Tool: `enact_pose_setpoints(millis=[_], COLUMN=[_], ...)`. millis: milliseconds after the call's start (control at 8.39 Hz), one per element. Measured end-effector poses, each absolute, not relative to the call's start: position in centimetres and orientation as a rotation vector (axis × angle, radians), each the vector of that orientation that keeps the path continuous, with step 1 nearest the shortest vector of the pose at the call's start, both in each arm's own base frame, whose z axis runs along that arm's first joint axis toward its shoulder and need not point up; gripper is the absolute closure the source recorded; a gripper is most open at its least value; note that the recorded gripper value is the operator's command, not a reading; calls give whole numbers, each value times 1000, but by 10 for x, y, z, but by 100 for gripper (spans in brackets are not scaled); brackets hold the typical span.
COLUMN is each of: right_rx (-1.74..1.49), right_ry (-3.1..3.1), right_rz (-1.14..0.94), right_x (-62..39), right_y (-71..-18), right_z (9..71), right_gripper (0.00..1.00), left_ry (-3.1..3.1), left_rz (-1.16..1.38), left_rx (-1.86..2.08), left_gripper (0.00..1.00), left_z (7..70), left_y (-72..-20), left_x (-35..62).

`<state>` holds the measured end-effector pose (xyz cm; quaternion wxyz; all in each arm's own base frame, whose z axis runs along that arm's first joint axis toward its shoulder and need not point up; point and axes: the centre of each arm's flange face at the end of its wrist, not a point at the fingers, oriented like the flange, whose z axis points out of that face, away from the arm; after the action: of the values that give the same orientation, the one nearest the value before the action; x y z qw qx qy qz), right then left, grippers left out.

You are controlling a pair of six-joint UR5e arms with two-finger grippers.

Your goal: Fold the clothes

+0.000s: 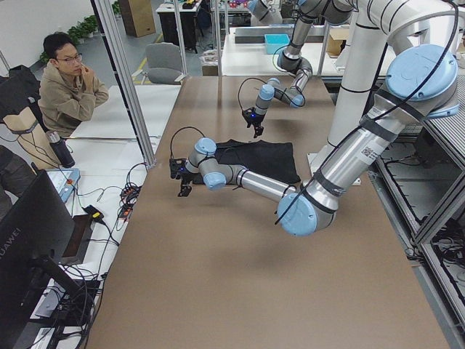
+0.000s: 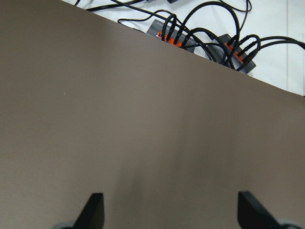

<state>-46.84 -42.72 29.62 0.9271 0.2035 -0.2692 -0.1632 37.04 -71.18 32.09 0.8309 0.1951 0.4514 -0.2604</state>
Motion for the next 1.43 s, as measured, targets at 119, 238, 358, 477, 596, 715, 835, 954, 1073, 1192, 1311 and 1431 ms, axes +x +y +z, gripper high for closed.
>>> enact_pose_setpoints(millis=[119, 238, 358, 477, 596, 715, 835, 954, 1073, 1192, 1311, 1431], right_rx=[411, 408, 408, 415, 422, 429, 434, 424, 415, 411, 394, 354], right_ry=[-551, -549, -552, -557, -555, -548, -544, -560, -587, -616, -656, -719], right_rz=[-311, -293, -275, -258, -240, -235, -242, -251, -255, -236, -165, -42], right_x=[-482, -496, -508, -516, -519, -515, -500, -485, -476, -471, -469, -472], right_y=[-441, -454, -466, -479, -496, -514, -534, -548, -555, -556, -550, -531], right_z=[289, 286, 287, 295, 309, 322, 330, 330, 324, 312, 300, 287], right_gripper=[5, 5, 5, 5, 5, 5, 5, 5, 5, 5, 5, 5], left_ry=[957, 957, 958, 958, 958, 958, 959, 959, 960, 963, 965, 968], left_rz=[-551, -550, -549, -549, -550, -549, -549, -548, -549, -548, -547, -547], left_rx=[414, 414, 414, 414, 415, 415, 416, 416, 417, 419, 421, 422], left_gripper=[0, 0, 0, 0, 0, 0, 0, 0, 0, 0, 0, 0], left_z=[323, 325, 325, 326, 326, 325, 325, 325, 324, 322, 321, 319], left_y=[-710, -708, -707, -707, -707, -707, -707, -707, -707, -706, -706, -705], left_x=[369, 368, 368, 367, 367, 367, 367, 367, 367, 367, 367, 366])
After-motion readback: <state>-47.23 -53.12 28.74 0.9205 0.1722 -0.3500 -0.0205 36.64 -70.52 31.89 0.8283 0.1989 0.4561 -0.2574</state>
